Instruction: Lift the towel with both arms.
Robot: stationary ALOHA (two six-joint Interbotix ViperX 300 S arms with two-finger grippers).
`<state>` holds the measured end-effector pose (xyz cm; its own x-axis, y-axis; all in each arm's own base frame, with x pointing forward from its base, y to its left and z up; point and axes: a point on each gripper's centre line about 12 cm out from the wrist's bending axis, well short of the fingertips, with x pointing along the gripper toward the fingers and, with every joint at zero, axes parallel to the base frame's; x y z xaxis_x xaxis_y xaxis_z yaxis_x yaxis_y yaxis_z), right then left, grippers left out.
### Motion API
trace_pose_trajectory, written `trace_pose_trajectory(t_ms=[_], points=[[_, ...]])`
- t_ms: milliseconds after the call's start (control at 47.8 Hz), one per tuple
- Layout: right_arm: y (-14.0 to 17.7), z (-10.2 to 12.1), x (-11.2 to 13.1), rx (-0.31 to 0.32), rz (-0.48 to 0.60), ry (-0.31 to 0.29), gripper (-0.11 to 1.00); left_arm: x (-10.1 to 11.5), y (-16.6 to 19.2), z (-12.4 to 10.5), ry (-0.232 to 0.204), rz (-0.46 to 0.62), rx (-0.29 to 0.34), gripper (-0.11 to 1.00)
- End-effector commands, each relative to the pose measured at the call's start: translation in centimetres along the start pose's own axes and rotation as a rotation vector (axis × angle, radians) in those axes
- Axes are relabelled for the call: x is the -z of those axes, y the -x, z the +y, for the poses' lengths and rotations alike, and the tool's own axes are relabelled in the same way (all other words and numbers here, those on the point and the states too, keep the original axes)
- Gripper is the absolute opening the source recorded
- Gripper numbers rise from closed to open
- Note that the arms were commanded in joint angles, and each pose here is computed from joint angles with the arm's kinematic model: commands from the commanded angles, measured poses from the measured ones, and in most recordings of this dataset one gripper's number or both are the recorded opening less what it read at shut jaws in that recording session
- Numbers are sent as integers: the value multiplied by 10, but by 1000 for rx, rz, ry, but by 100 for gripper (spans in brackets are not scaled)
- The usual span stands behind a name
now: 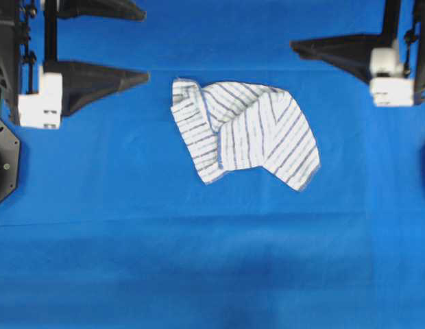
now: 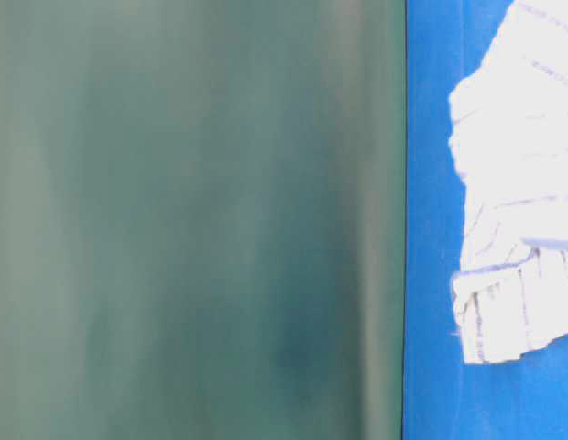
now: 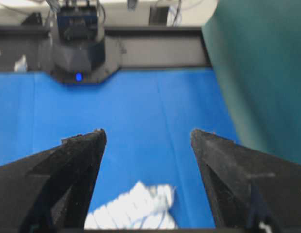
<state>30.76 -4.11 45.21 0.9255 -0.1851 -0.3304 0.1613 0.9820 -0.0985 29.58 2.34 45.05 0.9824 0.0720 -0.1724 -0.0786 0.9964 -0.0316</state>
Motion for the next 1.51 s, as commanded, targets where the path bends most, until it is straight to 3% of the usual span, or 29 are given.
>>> trace_pose_trajectory(t_ms=[0, 335, 544, 795, 1109, 1485], points=[[-7, 2, 16, -3, 37, -7, 69, 11, -8, -5, -3, 21, 16, 93], [-43, 16, 122, -30, 181, -114, 69, 112, -54, -6, -5, 128, 21, 93], [-53, 28, 167, -56, 233, -164, 69, 164, -73, -4, -4, 156, 15, 93], [-78, 54, 222, -104, 379, -174, 69, 224, -100, -5, -10, 242, 16, 93], [-114, 69, 281, -109, 533, -185, 69, 296, -133, -4, -14, 419, 11, 93], [-130, 75, 319, -114, 605, -180, 69, 338, -154, -3, -13, 467, 7, 93]])
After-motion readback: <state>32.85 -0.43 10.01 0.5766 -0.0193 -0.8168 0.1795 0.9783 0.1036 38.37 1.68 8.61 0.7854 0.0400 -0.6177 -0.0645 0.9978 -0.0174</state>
